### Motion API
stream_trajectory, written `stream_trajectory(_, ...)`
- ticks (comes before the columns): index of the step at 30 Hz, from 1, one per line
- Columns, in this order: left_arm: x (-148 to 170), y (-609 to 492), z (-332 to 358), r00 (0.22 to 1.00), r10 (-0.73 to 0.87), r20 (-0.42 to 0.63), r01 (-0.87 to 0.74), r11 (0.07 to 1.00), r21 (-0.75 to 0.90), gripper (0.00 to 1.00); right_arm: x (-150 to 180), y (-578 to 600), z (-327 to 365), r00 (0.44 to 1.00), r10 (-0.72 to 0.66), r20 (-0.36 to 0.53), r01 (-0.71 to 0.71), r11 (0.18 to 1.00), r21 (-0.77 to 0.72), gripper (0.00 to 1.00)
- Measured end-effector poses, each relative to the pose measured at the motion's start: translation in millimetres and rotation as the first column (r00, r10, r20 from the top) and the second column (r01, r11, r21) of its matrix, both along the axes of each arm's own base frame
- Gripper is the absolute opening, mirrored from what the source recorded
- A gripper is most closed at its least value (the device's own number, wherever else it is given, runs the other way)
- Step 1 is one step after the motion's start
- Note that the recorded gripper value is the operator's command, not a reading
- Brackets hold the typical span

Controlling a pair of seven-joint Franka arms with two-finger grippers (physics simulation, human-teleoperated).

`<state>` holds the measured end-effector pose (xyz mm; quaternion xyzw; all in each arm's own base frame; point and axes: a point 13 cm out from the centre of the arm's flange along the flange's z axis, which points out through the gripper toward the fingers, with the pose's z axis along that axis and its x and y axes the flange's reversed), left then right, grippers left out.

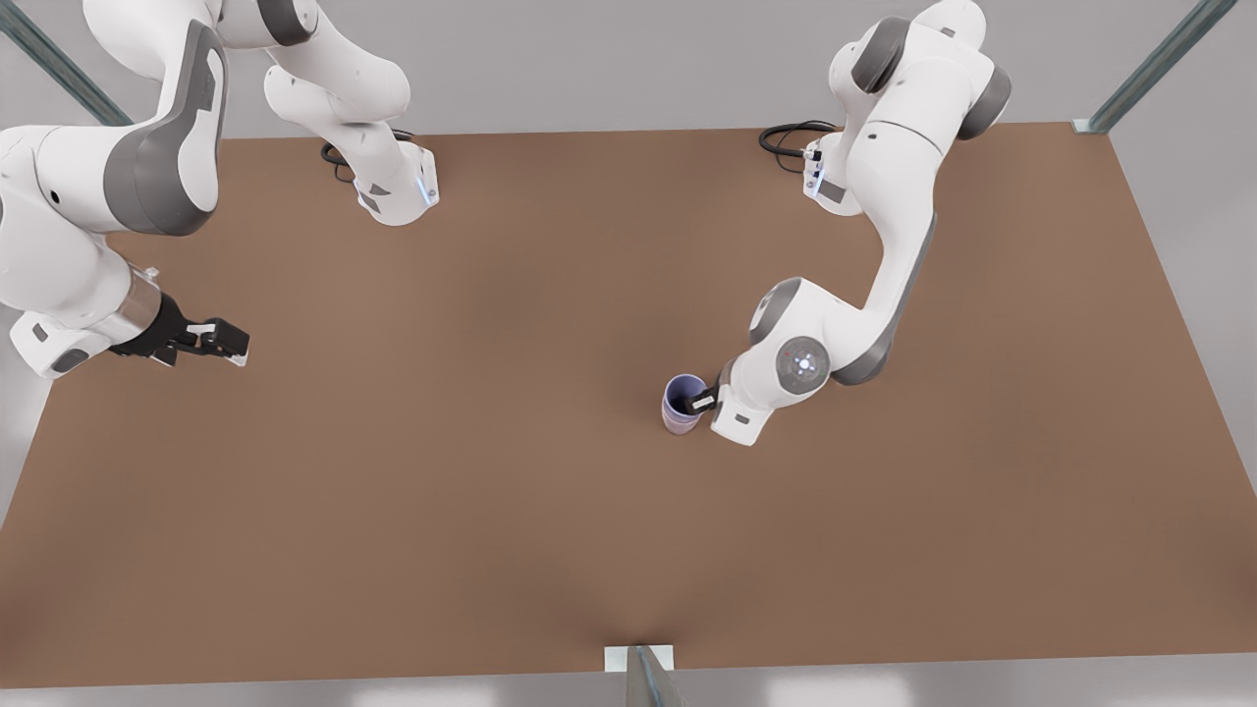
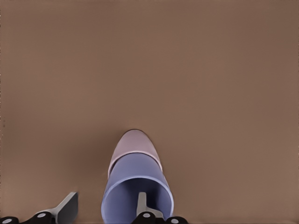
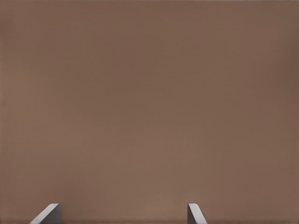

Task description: Stack the cups, with the pink cup at the bottom and the purple cup at the top

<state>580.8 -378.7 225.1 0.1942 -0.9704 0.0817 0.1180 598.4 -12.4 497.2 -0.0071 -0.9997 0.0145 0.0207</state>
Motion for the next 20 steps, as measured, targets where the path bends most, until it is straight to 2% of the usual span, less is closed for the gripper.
stream_trajectory(1,6,0,10,1.0,0.002,0.011,-0.002,1.0,-0.005,0.73,0,0,0,1.0,0.001,0.0,-0.001,1.0,0.0,1.0)
stream_trajectory(2,16,6,24,1.0,0.006,0.029,-0.006,1.0,-0.003,0.91,0,0,0,1.0,0.001,0.0,-0.001,1.0,0.0,1.0)
stream_trajectory(3,29,19,37,0.999,0.008,0.049,-0.008,1.0,0.012,1.0,0,0,0,1.0,0.001,0.0,-0.001,1.0,0.0,1.0)
stream_trajectory(7,79,155,87,0.99,0.057,0.127,-0.075,0.986,0.147,1.0,0,-2,2,1.0,-0.001,0.004,0.001,1.0,0.0,1.0)
stream_trajectory(9,85,215,123,0.986,0.06,0.158,-0.09,0.979,0.186,1.0,0,-3,1,1.0,-0.002,0.001,0.002,1.0,0.0,1.0)
stream_trajectory(11,75,253,179,0.98,0.042,0.195,-0.077,0.982,0.171,1.0,0,-3,0,1.0,-0.001,0.0,0.001,1.0,0.0,1.0)
stream_trajectory(14,50,263,236,0.97,-0.082,0.23,0.031,0.976,0.213,1.0,0,-5,-1,1.0,-0.005,-0.001,0.005,1.0,0.002,1.0)
stream_trajectory(20,28,277,247,0.95,-0.252,0.186,0.196,0.941,0.275,1.0,3,-4,-8,1.0,-0.003,-0.011,0.003,1.0,0.003,1.0)
